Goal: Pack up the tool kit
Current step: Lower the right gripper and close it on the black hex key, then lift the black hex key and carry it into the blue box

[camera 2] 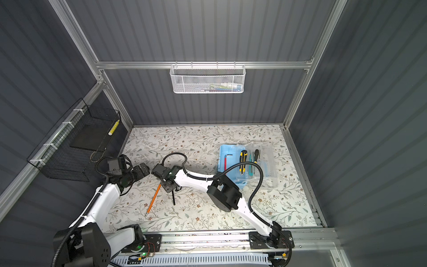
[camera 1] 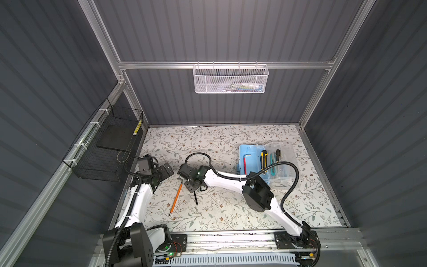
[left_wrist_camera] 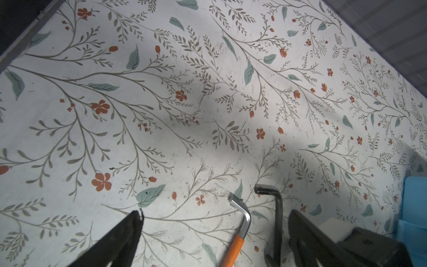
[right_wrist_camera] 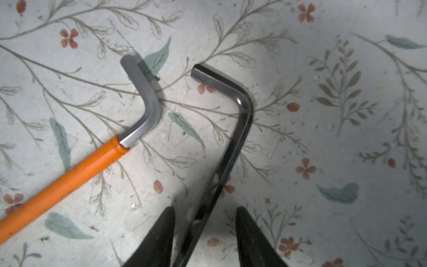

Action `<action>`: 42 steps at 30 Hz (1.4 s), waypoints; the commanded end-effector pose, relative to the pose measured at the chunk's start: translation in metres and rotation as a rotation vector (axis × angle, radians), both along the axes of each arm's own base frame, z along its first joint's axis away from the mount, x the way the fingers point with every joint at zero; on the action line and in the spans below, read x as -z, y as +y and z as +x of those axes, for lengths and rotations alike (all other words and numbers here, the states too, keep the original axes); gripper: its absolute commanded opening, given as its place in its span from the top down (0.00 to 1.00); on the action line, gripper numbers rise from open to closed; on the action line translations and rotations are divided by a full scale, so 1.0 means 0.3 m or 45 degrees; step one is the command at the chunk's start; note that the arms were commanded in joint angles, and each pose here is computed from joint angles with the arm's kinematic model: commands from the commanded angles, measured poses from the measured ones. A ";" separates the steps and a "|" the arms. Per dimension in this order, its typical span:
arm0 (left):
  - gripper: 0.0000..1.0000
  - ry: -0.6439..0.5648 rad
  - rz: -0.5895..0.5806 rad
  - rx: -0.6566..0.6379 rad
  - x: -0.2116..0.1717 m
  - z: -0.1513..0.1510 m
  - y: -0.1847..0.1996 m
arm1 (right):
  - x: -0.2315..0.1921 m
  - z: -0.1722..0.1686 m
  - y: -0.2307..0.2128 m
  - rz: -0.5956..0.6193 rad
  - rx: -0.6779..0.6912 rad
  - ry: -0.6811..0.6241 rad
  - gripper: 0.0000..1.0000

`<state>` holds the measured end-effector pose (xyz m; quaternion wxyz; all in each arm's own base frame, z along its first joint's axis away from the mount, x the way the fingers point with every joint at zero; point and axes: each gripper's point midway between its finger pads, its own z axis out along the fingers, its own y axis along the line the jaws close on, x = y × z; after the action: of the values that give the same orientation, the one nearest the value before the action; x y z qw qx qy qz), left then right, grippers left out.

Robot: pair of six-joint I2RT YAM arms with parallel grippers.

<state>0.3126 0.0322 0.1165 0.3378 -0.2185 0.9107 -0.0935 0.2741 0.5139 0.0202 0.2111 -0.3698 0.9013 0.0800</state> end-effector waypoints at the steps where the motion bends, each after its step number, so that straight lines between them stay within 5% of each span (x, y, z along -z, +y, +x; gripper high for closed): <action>1: 0.01 -0.008 0.019 -0.059 -0.010 -0.009 0.037 | 0.091 -0.060 -0.055 -0.131 -0.001 0.105 0.62; 7: 0.01 -0.006 0.028 -0.065 -0.009 -0.013 0.041 | 0.098 -0.105 -0.080 -0.151 0.116 0.228 0.66; 24: 0.01 -0.017 0.021 -0.057 -0.018 -0.014 0.035 | 0.157 -0.099 -0.093 -0.204 0.175 0.246 0.78; 42: 0.01 -0.015 0.016 -0.047 -0.010 -0.013 0.031 | 0.005 0.020 -0.236 -0.103 0.376 0.146 0.96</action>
<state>0.3117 0.0320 0.1187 0.3408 -0.2177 0.9097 -0.0938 0.2715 0.4673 0.0194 0.1563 -0.2596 0.9511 0.0604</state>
